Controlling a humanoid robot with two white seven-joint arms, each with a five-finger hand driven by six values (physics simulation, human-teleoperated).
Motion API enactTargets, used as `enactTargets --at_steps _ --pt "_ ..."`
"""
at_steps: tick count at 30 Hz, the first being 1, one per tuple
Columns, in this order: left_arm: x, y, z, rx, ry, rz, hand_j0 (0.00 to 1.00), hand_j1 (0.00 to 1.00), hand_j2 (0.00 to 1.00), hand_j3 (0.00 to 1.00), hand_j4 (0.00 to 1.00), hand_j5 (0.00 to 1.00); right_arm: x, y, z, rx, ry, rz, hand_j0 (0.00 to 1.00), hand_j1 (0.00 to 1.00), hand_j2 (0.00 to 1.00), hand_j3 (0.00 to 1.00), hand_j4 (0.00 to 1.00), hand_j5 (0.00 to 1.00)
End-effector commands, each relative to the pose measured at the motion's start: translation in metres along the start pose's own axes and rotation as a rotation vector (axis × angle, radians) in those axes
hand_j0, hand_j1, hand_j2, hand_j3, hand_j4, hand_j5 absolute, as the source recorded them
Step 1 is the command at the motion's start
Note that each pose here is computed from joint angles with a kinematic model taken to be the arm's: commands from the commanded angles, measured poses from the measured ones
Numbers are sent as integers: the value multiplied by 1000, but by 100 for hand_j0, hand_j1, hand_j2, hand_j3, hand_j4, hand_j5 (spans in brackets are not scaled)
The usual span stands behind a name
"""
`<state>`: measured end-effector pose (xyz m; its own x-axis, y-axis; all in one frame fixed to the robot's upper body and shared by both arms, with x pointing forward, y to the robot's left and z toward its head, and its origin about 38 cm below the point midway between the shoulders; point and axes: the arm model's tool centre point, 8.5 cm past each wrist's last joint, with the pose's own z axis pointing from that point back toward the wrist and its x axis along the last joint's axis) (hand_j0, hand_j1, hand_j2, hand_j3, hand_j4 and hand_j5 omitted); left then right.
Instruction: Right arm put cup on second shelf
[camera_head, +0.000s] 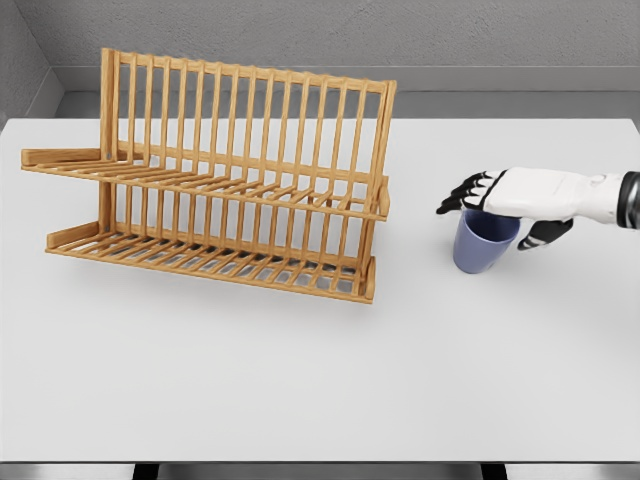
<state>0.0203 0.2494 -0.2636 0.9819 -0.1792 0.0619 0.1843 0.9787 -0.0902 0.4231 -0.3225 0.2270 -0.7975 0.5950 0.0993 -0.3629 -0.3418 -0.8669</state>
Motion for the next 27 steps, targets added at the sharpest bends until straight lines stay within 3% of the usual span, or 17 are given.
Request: enactTargets --at_steps 1,21,24,27 --pt "1 0 0 0 -1 0 100 100 100 100 100 100 -2 1 -2 -5 1 -15 100 100 100 100 100 100" --pt "0 0 0 0 -1 0 100 100 100 100 100 100 0 8 -8 19 -10 -22 100 100 100 100 100 100" --pt "0 0 0 0 0 0 100 100 100 100 100 100 1 8 -8 18 -12 -22 77 77 77 77 77 77" --pt "0 0 0 0 0 0 100 100 100 100 100 100 0 8 -8 18 -11 -21 77 77 77 77 77 77"
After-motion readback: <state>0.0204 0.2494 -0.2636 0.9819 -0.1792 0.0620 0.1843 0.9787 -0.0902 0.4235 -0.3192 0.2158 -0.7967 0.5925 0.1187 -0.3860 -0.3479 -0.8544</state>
